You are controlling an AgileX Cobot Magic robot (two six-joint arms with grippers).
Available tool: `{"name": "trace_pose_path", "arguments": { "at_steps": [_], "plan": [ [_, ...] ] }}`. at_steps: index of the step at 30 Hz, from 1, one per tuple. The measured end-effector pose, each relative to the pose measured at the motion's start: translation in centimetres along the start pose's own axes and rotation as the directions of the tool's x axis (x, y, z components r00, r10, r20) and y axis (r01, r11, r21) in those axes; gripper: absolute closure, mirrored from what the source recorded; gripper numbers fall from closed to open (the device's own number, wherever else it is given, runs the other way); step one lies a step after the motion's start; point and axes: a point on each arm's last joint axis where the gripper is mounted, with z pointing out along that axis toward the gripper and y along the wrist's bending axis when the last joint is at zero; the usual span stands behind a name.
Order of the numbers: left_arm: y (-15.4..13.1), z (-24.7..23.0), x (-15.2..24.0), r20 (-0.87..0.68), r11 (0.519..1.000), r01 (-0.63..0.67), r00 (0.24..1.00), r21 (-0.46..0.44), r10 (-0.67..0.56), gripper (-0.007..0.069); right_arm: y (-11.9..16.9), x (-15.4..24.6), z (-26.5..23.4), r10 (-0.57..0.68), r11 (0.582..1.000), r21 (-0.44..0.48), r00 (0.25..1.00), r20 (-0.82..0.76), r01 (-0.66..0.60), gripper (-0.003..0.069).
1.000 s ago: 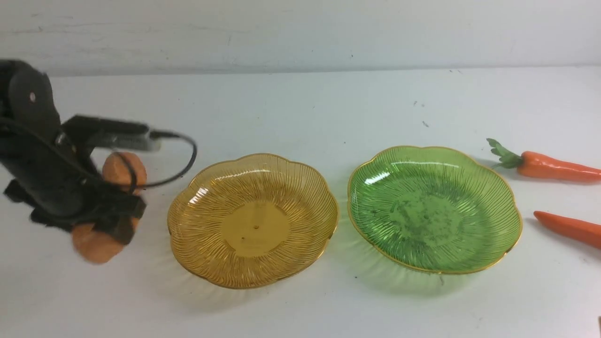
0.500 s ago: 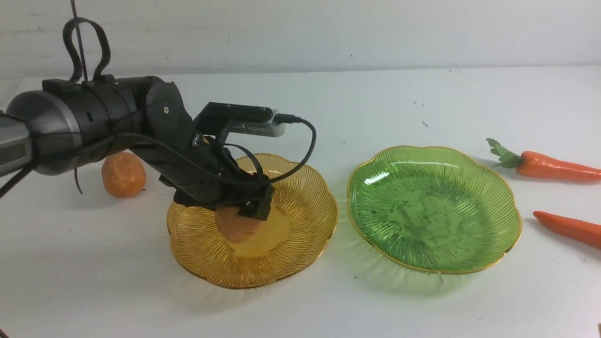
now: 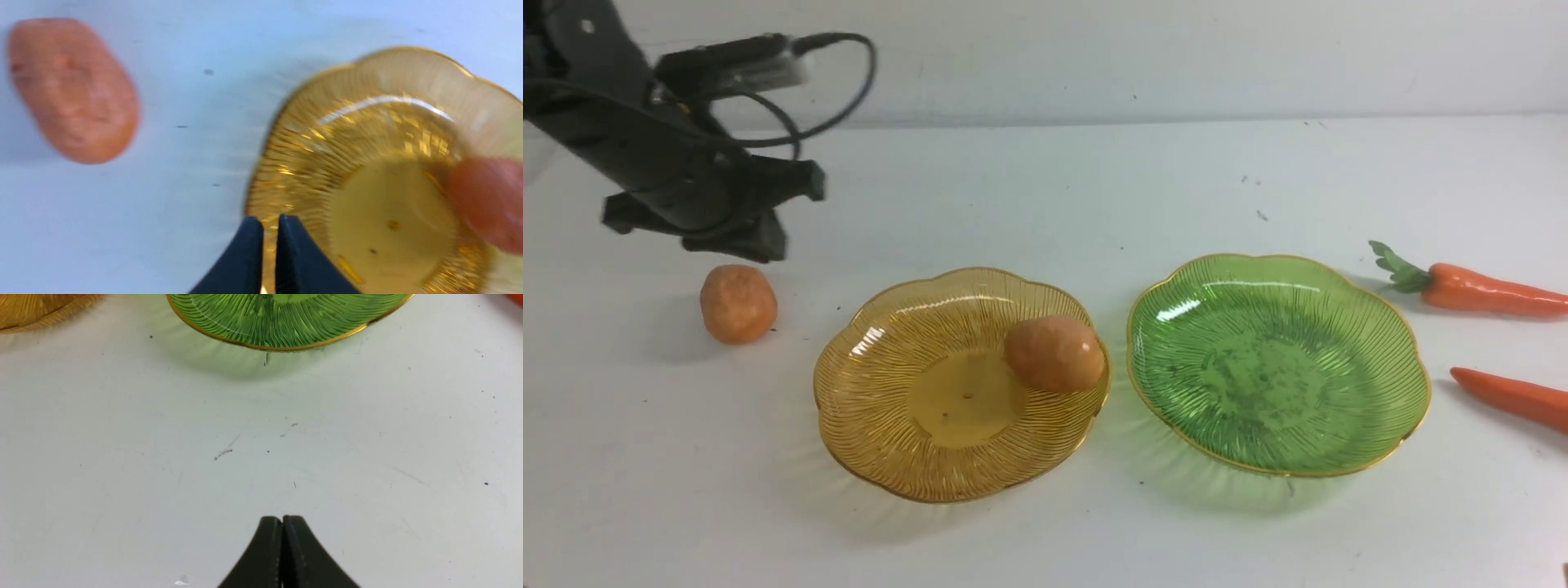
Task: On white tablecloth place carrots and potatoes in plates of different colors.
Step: 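Put the potatoes from the left side into the left plate with the left gripper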
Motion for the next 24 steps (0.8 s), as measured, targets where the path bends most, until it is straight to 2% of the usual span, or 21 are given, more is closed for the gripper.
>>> {"name": "trace_pose_path", "arguments": {
  "at_steps": [3,6,8,9,13,14,16,18,21,24],
  "plan": [
    [3.7,0.2,-0.6,0.008,0.993,0.116,0.993,-0.038,-0.116,0.0608,0.0,0.0,0.0,0.000,1.000,0.000,1.000,0.000,0.000,0.0674],
    [6.3,1.4,-0.8,-0.006,0.980,0.191,0.981,-0.062,-0.192,0.0571,0.0,0.0,0.0,0.000,1.000,0.000,1.000,0.000,0.000,0.0674],
    [7.2,3.0,-1.0,-0.006,0.975,0.208,0.978,-0.073,-0.209,0.0473,0.0,0.0,0.0,0.000,1.000,0.000,1.000,0.001,0.000,0.0674],
    [7.3,3.4,-1.1,-0.002,0.975,0.209,0.978,-0.074,-0.210,0.0453,0.0,0.0,0.0,0.000,1.000,0.000,1.000,0.001,0.000,0.0674],
    [8.4,6.6,-2.2,0.056,0.973,0.212,0.977,-0.089,-0.208,0.0192,0.0,0.0,0.0,0.000,1.000,0.000,1.000,0.001,0.000,0.0674],
    [8.5,6.8,-2.3,0.060,0.973,0.212,0.976,-0.089,-0.208,0.0181,0.0,0.0,0.0,0.000,1.000,0.000,1.000,0.001,0.000,0.0674],
    [9.2,8.5,-3.0,0.114,0.973,0.210,0.973,-0.099,-0.199,0.0053,0.0,0.0,0.0,0.000,1.000,0.000,1.000,0.001,0.000,0.0674],
    [9.6,9.8,-3.1,0.142,0.972,0.212,0.970,-0.104,-0.197,-0.0016,0.0,0.0,0.0,0.000,1.000,0.000,1.000,0.001,0.000,0.0674],
    [10.1,11.3,-3.0,0.148,0.970,0.216,0.969,-0.110,-0.199,-0.0054,0.0,0.0,0.0,0.000,1.000,0.000,1.000,0.001,0.000,0.0674],
    [10.6,13.3,-2.4,0.119,0.966,0.232,0.969,-0.115,-0.218,-0.0038,0.0,0.0,0.0,0.000,1.000,0.000,1.000,0.001,0.000,0.0674]
  ]
}}
